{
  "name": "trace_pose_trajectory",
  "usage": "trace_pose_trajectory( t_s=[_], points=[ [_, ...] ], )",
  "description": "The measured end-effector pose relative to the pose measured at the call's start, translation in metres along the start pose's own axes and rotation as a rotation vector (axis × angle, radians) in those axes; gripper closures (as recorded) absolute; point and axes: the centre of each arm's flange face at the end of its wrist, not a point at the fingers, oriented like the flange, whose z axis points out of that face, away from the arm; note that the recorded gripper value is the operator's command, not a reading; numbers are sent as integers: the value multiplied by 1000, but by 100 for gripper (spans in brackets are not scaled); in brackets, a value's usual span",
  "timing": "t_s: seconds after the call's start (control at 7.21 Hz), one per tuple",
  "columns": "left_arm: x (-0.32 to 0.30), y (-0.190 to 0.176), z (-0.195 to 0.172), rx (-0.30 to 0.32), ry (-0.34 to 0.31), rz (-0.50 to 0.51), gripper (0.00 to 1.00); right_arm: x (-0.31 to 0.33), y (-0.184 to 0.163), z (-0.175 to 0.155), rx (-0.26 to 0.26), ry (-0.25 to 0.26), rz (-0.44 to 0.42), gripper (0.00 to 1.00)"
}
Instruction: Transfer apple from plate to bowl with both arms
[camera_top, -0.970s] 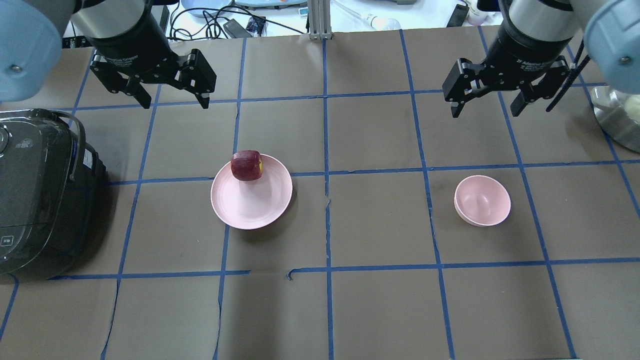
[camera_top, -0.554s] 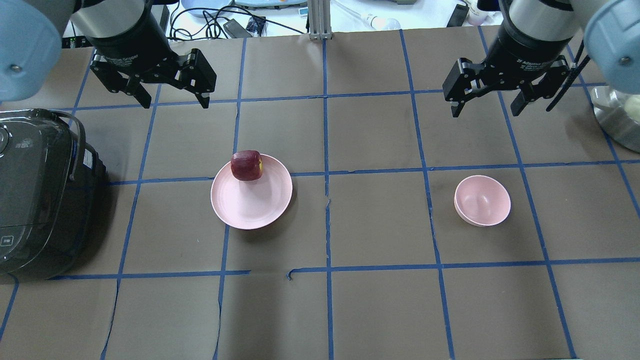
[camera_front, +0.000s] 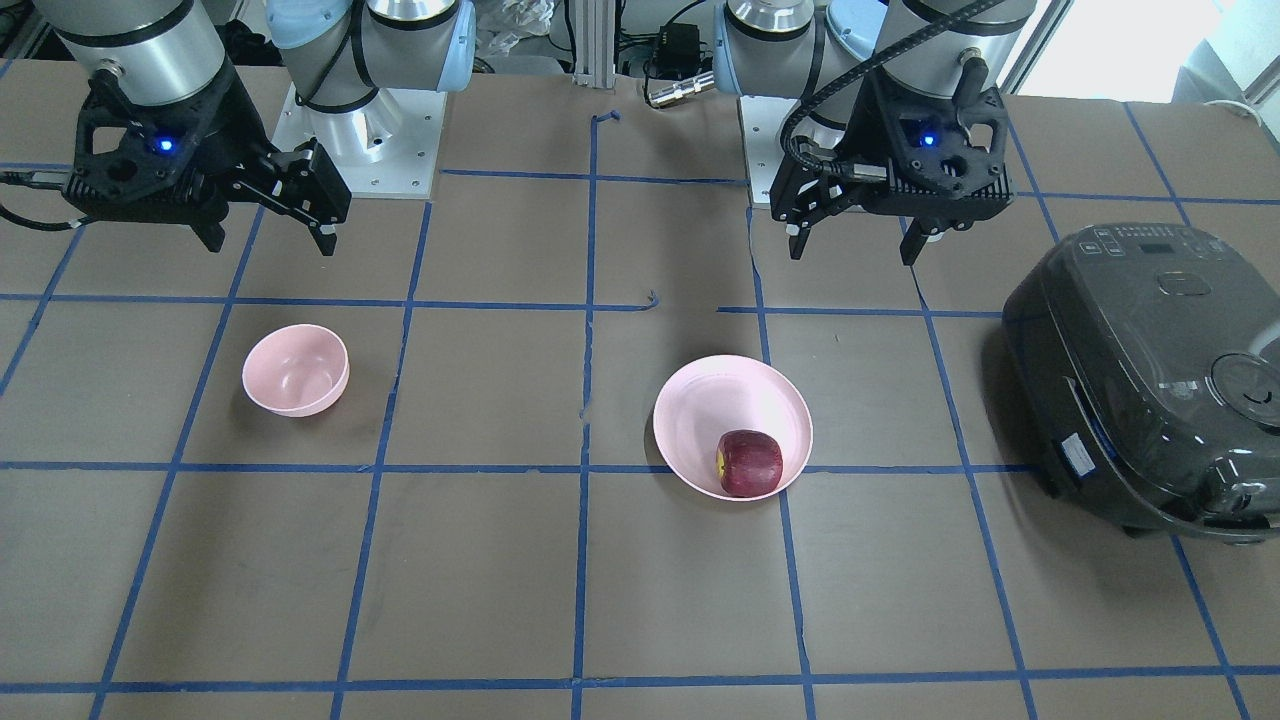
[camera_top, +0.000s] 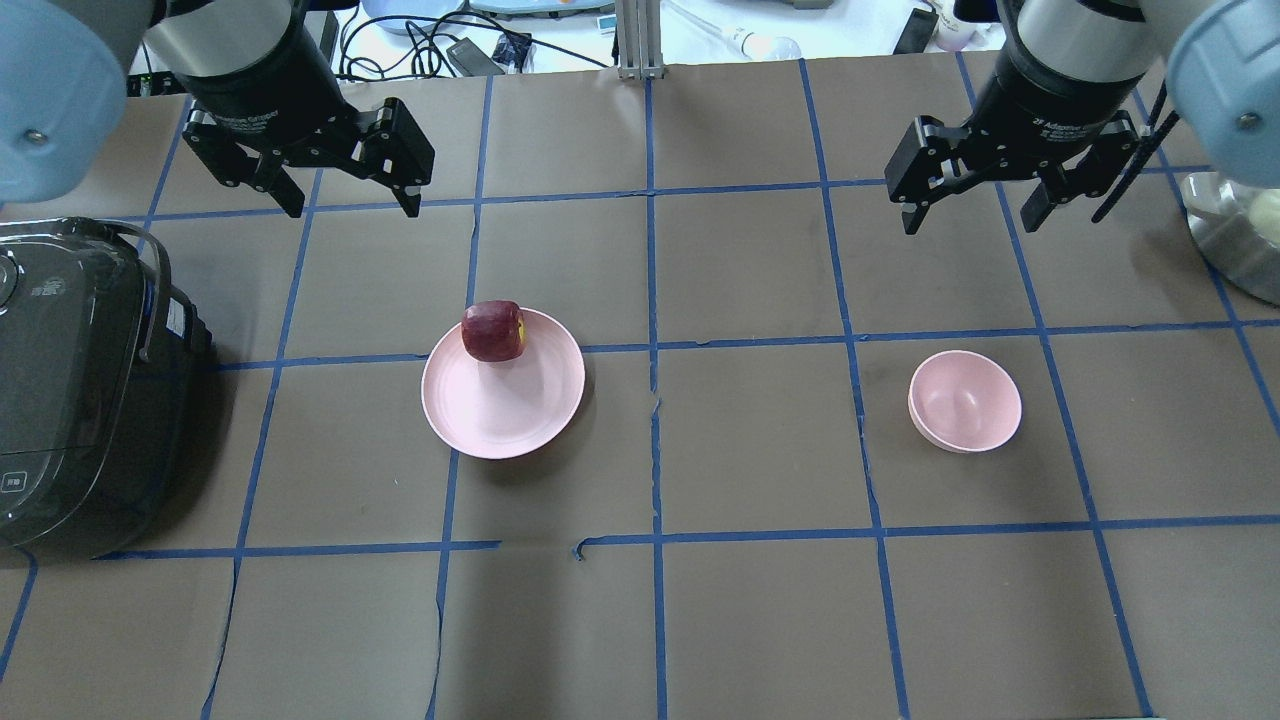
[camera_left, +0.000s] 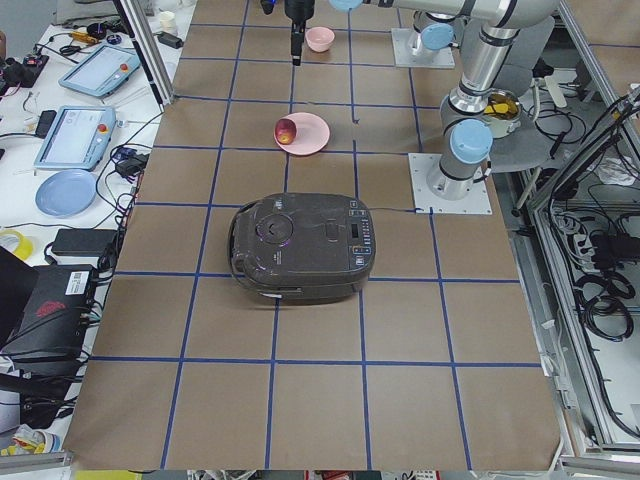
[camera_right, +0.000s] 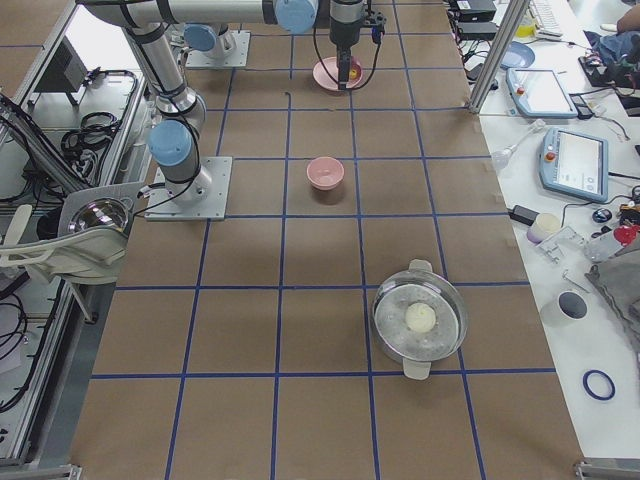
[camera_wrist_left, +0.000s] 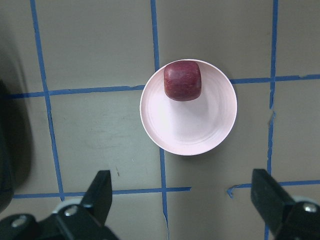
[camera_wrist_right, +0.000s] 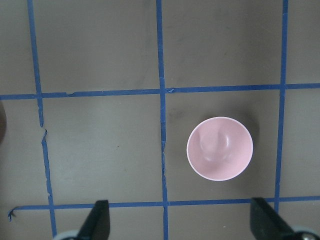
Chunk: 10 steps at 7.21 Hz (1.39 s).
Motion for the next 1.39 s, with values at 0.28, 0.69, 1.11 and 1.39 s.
trace_pose_trajectory(
  t_s=[0.28,0.69,1.11,1.39],
  points=[
    [0,1,2,-4,0,-1,0,1,-1,-3,10,0,-2,0],
    [0,0,2,-4,1,-1,0,2,-3,-3,12,0,-10,0],
    [0,0,2,-3,1,-2,0,2,-4,-1,8,0,-10,0],
    [0,0,2,-3,1,-2,0,2,-4,1,5,0,-8,0]
  ],
)
